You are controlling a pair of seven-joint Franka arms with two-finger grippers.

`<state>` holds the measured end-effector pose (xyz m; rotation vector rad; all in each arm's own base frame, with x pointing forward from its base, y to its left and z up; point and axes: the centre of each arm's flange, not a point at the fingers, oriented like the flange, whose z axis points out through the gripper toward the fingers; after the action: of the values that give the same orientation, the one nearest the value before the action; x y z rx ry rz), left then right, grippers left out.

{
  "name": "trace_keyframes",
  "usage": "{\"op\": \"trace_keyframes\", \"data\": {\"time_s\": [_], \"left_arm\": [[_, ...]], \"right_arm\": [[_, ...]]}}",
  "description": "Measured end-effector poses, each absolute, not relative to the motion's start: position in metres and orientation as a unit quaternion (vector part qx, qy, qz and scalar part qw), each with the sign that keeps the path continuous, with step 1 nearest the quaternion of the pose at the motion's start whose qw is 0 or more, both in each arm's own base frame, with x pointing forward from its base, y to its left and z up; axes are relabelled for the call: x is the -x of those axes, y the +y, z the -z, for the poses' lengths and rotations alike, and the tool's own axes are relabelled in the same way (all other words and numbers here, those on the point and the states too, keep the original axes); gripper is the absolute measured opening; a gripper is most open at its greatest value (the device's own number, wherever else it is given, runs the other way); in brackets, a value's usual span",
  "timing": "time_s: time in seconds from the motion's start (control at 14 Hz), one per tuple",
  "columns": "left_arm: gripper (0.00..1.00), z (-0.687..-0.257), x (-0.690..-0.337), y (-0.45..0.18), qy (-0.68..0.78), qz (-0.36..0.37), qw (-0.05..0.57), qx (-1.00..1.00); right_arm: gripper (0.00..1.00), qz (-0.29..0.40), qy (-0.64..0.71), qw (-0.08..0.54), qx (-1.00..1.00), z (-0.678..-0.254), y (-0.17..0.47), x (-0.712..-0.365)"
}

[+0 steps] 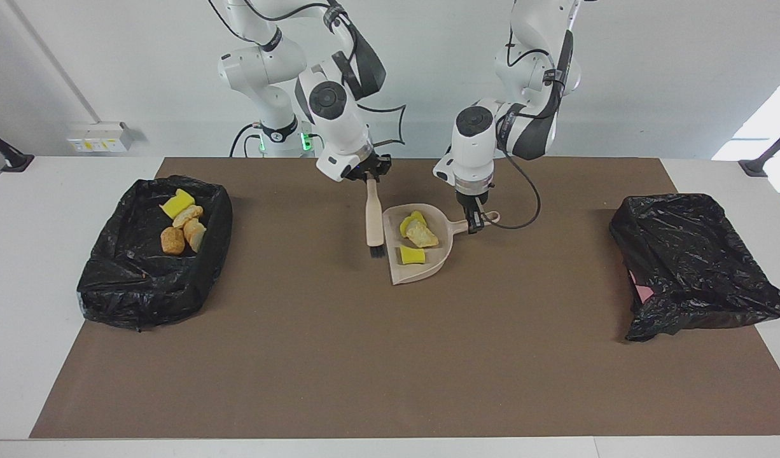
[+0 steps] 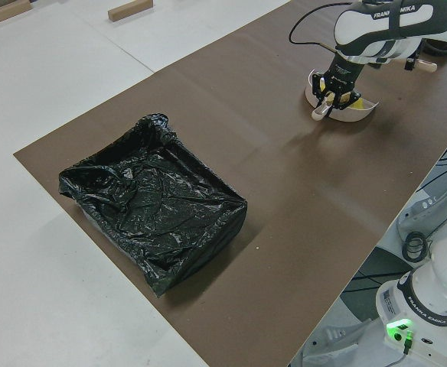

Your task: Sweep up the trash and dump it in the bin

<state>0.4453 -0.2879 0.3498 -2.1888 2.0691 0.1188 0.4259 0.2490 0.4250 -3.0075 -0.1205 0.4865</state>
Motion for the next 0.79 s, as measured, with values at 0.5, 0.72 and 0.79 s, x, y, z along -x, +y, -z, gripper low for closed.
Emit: {"op": "trace_keyframes", "data": {"time_s": [0.5, 0.72, 0.79], "left_arm": [[0.32, -0.382, -0.476, -0.266, 0.655, -0.021, 0.063, 0.752], [0.32, -0.418, -0.499, -0.247, 0.638, -0.018, 0.05, 0.768], [0.32, -0.431, -0.506, -0.238, 0.636, -0.017, 0.04, 0.77]], "right_arm": [[0.26, -0.172, -0.008, -0.02, 0.985, -0.433, 0.275, -0.387], [0.26, -0.172, -0.006, 0.004, 0.985, -0.43, 0.286, -0.379], [0.26, -0.175, -0.011, 0.005, 0.984, -0.423, 0.297, -0.371]]}}
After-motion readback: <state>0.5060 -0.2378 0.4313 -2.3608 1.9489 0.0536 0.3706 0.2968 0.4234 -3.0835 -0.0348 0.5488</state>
